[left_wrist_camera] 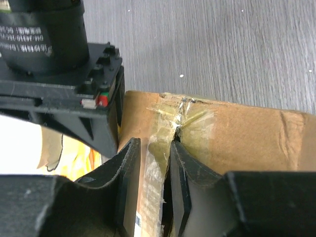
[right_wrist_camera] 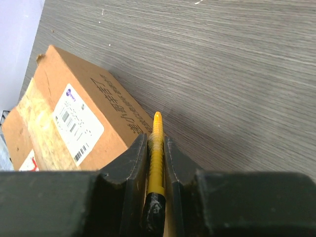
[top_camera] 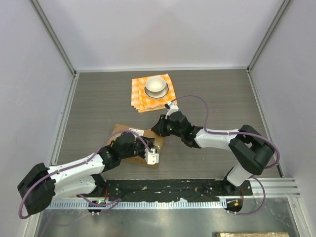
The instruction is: Unpack the express box
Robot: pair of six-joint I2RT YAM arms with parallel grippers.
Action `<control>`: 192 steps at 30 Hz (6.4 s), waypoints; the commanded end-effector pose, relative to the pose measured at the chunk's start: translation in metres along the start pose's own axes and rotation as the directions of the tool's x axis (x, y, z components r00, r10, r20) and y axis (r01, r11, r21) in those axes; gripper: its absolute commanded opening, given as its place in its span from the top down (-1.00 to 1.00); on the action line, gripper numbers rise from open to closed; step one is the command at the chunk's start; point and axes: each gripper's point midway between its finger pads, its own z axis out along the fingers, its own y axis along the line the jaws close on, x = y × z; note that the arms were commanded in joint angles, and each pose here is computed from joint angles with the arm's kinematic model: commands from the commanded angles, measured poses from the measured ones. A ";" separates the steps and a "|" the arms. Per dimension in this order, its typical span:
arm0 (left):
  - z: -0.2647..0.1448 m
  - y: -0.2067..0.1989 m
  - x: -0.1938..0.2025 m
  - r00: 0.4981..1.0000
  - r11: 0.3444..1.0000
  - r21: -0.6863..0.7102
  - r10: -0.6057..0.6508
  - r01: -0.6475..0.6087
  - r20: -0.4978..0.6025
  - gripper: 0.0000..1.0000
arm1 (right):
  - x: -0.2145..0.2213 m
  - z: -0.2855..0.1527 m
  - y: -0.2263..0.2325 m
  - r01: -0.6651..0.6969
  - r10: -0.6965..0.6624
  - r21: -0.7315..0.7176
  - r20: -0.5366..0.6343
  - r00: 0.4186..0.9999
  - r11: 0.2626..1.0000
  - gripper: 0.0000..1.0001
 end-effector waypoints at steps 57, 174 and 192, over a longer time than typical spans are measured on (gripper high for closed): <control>-0.053 0.077 -0.062 0.904 0.910 0.038 -0.415 0.414 0.098 -0.81 | -0.134 -0.217 -0.004 0.306 -0.342 0.279 0.088 0.936 0.910 0.99; -0.141 0.170 0.017 0.531 0.388 -0.516 -0.832 0.764 0.160 -0.41 | -0.126 -0.175 0.014 0.104 -0.117 0.251 0.037 0.992 0.962 0.99; -0.077 0.097 -0.016 0.190 0.177 -0.108 -0.973 0.978 0.132 -0.10 | -0.143 -0.190 0.012 0.091 -0.121 0.292 0.085 0.989 0.952 0.99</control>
